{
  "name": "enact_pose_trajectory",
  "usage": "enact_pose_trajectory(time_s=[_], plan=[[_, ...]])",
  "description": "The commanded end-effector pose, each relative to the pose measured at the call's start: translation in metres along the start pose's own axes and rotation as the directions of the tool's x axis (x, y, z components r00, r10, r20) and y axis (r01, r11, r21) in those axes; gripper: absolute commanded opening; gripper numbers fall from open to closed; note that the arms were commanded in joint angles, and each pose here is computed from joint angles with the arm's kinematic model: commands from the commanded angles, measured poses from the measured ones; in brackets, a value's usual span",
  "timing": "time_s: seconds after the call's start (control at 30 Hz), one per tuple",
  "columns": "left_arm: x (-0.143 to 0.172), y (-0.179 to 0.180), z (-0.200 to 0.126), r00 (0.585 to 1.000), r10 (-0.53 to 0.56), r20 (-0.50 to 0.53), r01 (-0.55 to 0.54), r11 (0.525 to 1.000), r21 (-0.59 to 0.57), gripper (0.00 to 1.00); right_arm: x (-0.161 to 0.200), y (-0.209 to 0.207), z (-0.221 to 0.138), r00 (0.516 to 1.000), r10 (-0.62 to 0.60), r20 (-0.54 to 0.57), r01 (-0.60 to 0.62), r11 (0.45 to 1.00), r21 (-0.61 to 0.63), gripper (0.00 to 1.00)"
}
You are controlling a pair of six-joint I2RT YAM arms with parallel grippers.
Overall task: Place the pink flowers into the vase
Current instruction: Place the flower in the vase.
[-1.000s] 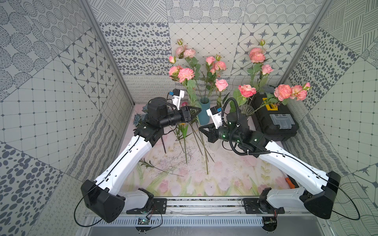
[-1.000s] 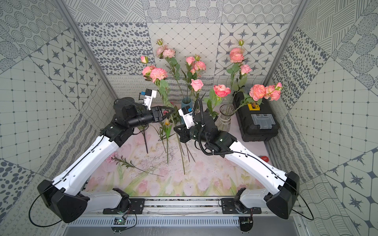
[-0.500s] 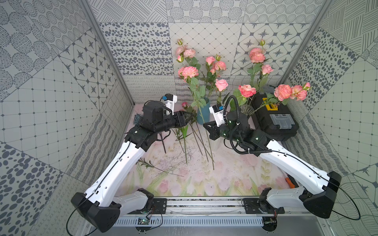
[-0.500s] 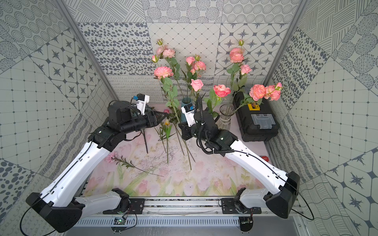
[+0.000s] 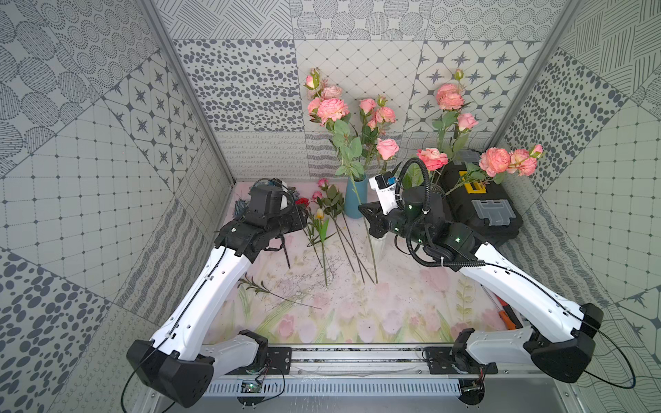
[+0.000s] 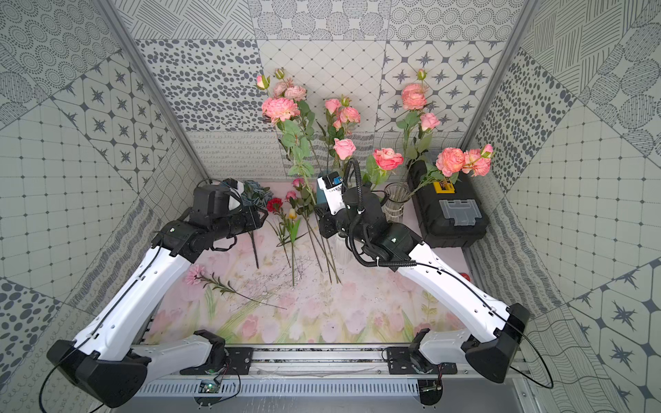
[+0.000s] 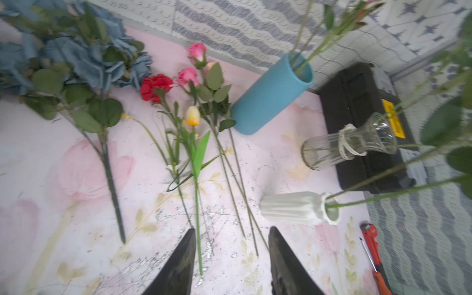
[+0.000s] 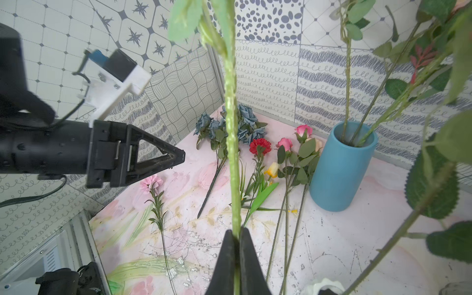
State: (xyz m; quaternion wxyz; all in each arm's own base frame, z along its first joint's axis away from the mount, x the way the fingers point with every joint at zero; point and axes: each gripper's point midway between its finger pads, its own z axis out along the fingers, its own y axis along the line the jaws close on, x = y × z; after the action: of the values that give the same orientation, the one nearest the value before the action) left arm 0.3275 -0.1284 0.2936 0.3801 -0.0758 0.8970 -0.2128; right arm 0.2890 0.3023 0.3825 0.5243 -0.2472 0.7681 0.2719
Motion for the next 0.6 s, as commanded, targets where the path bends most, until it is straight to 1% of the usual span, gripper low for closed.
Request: enact_pose_trajectory(time_s=[0.0, 0.07, 0.2, 0.3, 0.57], plan=[[0.008, 0.042, 0.008, 0.994, -0.085, -0.063, 0.077, 0.990, -0.115, 0.46, -0.036, 0.000, -0.022, 0.993, -0.059, 0.106, 0.056, 0.998, 0.025, 0.00], [0.010, 0.046, 0.013, 0.993, -0.090, -0.082, 0.079, 0.989, -0.125, 0.46, -0.041, 0.000, -0.026, 0.990, -0.071, 0.122, 0.067, 0.997, 0.033, 0.00], [0.019, 0.051, 0.033, 0.980, -0.107, -0.166, 0.082, 0.986, -0.149, 0.45, -0.049, -0.003, -0.035, 0.983, -0.108, 0.149, 0.100, 0.993, 0.062, 0.00], [0.024, 0.049, 0.047, 0.970, -0.111, -0.214, 0.084, 0.988, -0.131, 0.45, -0.057, -0.007, -0.042, 0.976, -0.134, 0.169, 0.118, 0.988, 0.099, 0.00], [0.037, 0.049, 0.071, 0.952, -0.120, -0.281, 0.093, 0.990, -0.107, 0.43, -0.077, -0.012, -0.062, 0.958, -0.179, 0.222, 0.145, 0.976, 0.162, 0.00]])
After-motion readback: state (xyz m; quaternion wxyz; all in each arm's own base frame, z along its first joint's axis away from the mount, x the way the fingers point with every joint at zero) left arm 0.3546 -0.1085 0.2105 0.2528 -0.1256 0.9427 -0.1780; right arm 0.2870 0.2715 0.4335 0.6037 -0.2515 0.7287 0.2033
